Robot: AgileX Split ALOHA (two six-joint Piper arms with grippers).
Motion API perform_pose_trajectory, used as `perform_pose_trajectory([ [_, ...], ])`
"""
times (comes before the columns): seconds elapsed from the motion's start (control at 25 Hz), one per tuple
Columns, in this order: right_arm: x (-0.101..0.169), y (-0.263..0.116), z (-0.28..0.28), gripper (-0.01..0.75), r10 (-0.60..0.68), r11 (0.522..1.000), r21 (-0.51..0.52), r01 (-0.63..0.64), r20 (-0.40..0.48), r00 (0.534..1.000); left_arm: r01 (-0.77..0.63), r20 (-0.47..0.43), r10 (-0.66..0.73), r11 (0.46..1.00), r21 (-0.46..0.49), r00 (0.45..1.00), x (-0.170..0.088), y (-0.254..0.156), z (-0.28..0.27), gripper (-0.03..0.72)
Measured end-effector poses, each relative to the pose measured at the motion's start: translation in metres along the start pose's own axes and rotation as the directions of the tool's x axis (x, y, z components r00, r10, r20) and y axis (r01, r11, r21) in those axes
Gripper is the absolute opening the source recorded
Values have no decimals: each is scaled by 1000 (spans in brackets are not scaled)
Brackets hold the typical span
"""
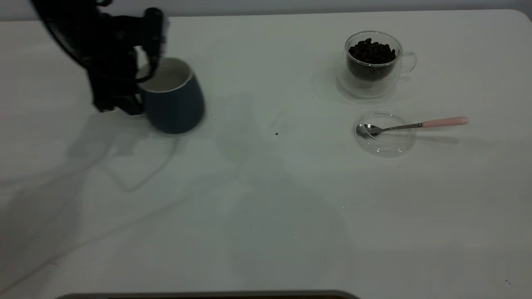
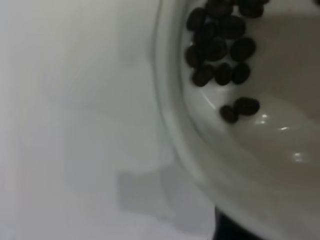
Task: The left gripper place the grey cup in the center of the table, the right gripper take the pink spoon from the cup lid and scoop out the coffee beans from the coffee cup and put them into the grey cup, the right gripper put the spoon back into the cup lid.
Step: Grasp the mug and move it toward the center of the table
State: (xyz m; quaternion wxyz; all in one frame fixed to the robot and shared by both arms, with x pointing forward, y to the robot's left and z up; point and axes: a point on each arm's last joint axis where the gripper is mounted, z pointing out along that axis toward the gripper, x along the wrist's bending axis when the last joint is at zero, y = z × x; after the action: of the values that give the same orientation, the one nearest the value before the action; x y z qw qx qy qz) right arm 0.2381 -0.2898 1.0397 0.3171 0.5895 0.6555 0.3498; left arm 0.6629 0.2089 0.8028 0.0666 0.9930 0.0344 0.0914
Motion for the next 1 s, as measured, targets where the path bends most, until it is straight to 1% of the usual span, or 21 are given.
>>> perform_pose_trajectory([
  [0.24, 0, 0, 0, 556, 0, 1000, 0, 0, 0, 1000, -15, 27, 16, 1000, -19, 1000, 1, 40, 18, 455],
  [0.44, 0, 0, 0, 556, 0, 1000, 0, 0, 0, 1000, -38, 34, 39, 999, -38, 999, -1, 65, 25, 455],
  [0.6, 0, 0, 0, 556, 0, 1000, 0, 0, 0, 1000, -47, 50, 48, 998, -37, 998, -5, 69, 26, 455],
  [0.8, 0, 0, 0, 556, 0, 1000, 0, 0, 0, 1000, -9, 113, 10, 1000, -10, 993, -6, 60, 21, 455],
  [0.88, 0, 0, 0, 556, 0, 1000, 0, 0, 0, 1000, 17, 115, -16, 1000, -5, 993, -3, 57, 13, 455],
  [1.0, 0, 0, 0, 556, 0, 1000, 0, 0, 0, 1000, 31, 89, -30, 999, -15, 996, 4, 57, -2, 455],
])
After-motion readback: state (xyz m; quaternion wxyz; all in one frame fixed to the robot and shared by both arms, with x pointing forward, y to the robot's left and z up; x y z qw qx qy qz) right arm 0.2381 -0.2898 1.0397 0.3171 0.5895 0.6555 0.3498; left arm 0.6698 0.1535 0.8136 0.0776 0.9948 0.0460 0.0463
